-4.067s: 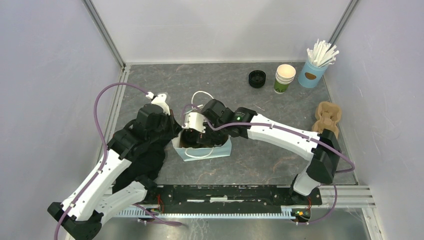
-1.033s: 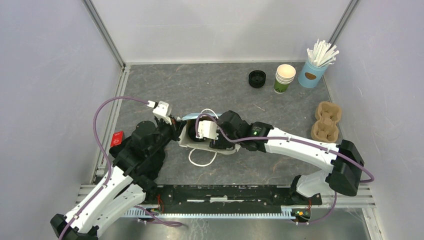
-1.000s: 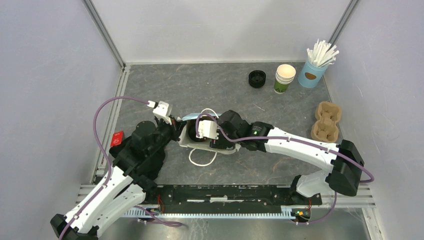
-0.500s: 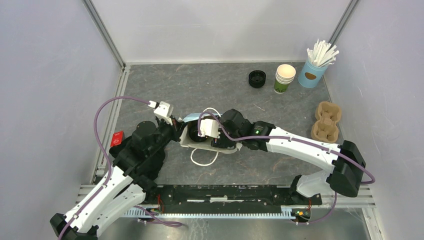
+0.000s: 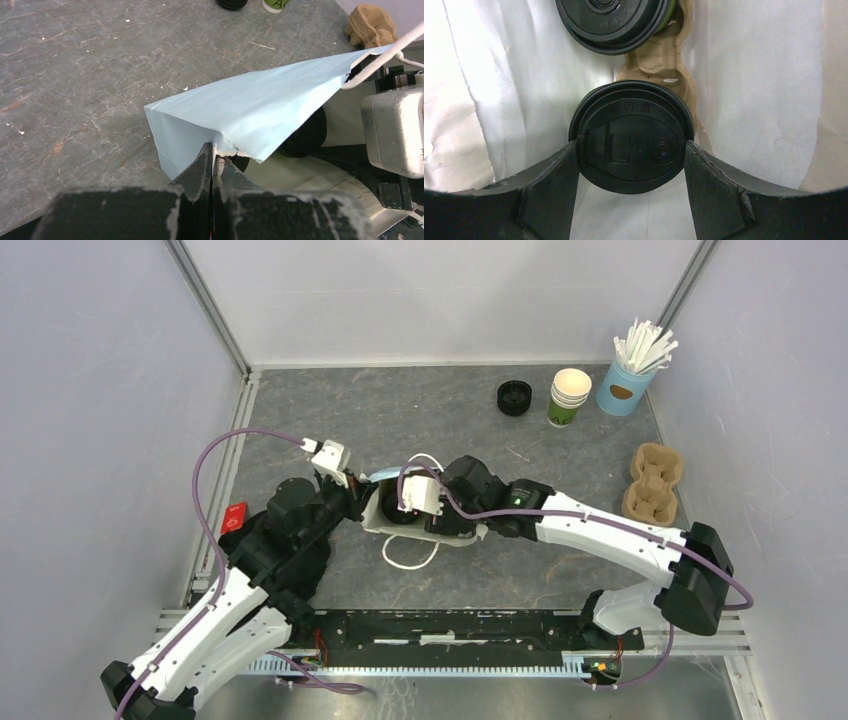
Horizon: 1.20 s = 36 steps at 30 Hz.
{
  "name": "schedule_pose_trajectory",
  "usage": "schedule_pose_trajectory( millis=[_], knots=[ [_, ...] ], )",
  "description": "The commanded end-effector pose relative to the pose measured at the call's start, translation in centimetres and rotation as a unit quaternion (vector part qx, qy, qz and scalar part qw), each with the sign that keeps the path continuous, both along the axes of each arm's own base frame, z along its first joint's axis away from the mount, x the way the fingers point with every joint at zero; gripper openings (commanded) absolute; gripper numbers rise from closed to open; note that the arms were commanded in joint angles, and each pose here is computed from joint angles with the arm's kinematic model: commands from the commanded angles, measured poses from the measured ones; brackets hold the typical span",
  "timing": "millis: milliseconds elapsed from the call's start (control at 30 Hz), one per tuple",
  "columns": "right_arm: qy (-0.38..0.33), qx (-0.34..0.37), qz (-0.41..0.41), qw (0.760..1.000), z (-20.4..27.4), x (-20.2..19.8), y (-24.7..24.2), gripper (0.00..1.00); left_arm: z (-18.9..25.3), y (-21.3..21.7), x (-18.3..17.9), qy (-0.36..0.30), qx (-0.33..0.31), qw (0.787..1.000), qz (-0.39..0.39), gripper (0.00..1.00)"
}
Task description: Pack the takeout coffee
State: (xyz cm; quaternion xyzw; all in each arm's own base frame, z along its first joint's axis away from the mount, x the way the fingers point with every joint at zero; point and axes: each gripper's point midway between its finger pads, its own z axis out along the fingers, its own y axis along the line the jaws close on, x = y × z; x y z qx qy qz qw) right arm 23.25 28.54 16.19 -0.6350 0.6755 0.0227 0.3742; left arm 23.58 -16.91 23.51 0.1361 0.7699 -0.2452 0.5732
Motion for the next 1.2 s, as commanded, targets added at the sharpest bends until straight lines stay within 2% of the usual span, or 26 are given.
schedule_pose_trajectory(
  millis=[0, 167, 333, 433, 600, 733, 867, 1167],
  knots=[
    [0.017, 0.031, -0.012, 0.999, 2.3, 0.5, 0.5, 0.00, 0.6, 1.5, 0.7, -0.017, 0.040, 0.999, 0.025, 0.02],
    [0.058, 0.061, 0.026, 0.996, 3.1, 0.0, 3.9, 0.00, 1.0, 1.1, 0.9, -0.020, 0.037, 0.999, 0.019, 0.02],
    [0.054, 0.086, 0.030, 0.994, 4.1, 0.2, 4.8, 0.00, 1.2, 1.2, 1.3, -0.029, 0.043, 0.998, 0.022, 0.02],
    [0.041, 0.075, 0.014, 0.996, 3.6, 0.4, 3.5, 0.00, 1.0, 1.1, 1.2, -0.026, 0.042, 0.999, 0.022, 0.02],
    [0.005, 0.042, -0.078, 0.996, -0.1, 1.6, -2.0, 0.00, 0.8, 1.6, 1.1, -0.028, 0.041, 0.998, 0.032, 0.02],
    [0.013, -0.003, -0.111, 0.994, -2.0, 1.6, -4.4, 0.02, 0.9, 1.6, 1.1, -0.027, 0.043, 0.998, 0.031, 0.02],
    [0.027, -0.026, -0.121, 0.992, -2.8, 1.5, -5.1, 0.10, 1.0, 1.6, 1.2, -0.028, 0.045, 0.998, 0.030, 0.02],
    [0.029, -0.043, -0.119, 0.991, -2.8, 2.2, -4.7, 0.12, 0.6, 1.5, 1.2, -0.021, 0.050, 0.998, 0.027, 0.02]
  ],
)
